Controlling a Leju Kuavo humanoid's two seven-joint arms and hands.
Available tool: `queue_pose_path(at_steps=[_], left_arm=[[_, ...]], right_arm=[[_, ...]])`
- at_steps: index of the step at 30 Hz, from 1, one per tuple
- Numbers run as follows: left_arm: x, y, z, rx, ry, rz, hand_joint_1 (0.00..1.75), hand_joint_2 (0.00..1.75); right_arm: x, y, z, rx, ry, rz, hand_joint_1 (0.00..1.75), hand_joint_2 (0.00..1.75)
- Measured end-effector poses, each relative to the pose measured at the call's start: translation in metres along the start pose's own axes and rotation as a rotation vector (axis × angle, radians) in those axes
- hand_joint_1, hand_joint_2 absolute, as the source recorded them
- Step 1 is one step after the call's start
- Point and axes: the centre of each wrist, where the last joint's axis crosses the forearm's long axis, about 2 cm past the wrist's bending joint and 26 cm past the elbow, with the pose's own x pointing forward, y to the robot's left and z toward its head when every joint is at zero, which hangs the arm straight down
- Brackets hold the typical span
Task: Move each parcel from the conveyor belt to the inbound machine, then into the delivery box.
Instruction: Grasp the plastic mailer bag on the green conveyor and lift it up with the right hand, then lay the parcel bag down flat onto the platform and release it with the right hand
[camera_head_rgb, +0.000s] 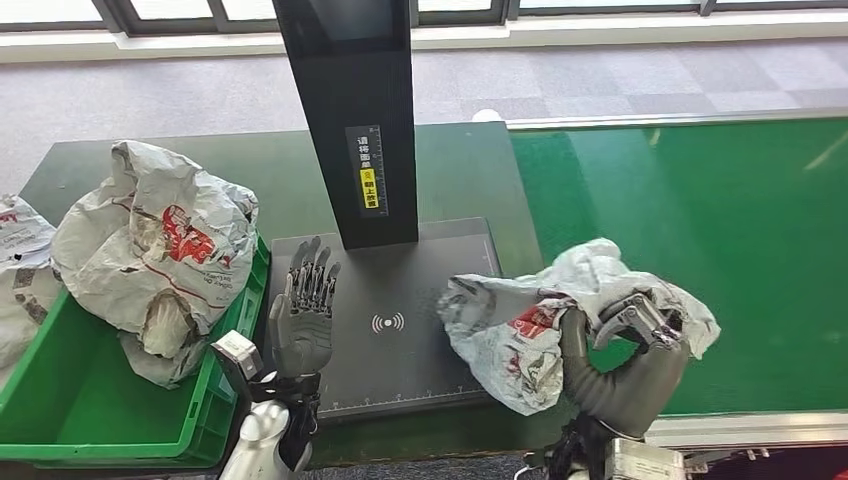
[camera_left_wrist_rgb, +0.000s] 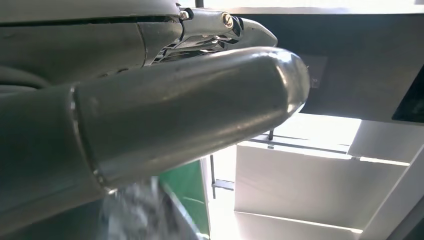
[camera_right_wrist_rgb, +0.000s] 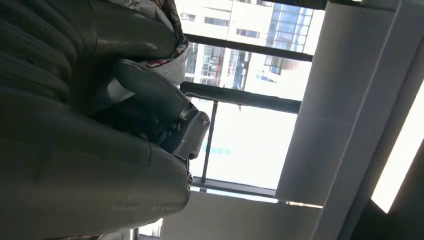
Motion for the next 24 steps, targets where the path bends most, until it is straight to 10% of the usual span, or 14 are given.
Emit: queue_pose_path(at_steps=[15, 24], left_arm=[[0.001, 0.000, -0.003, 0.044, -0.010, -0.001, 0.00, 0.00], [0.003, 0.000, -0.004, 0.045, -0.015, -0.010, 0.00, 0.00]], right_arm=[[-0.012, 0.039, 0.021, 0.177, 0.006, -0.030, 1.75, 1.75], [-0.049, 0.068, 0.068, 0.593, 0.220, 0.020, 1.75, 1.75]])
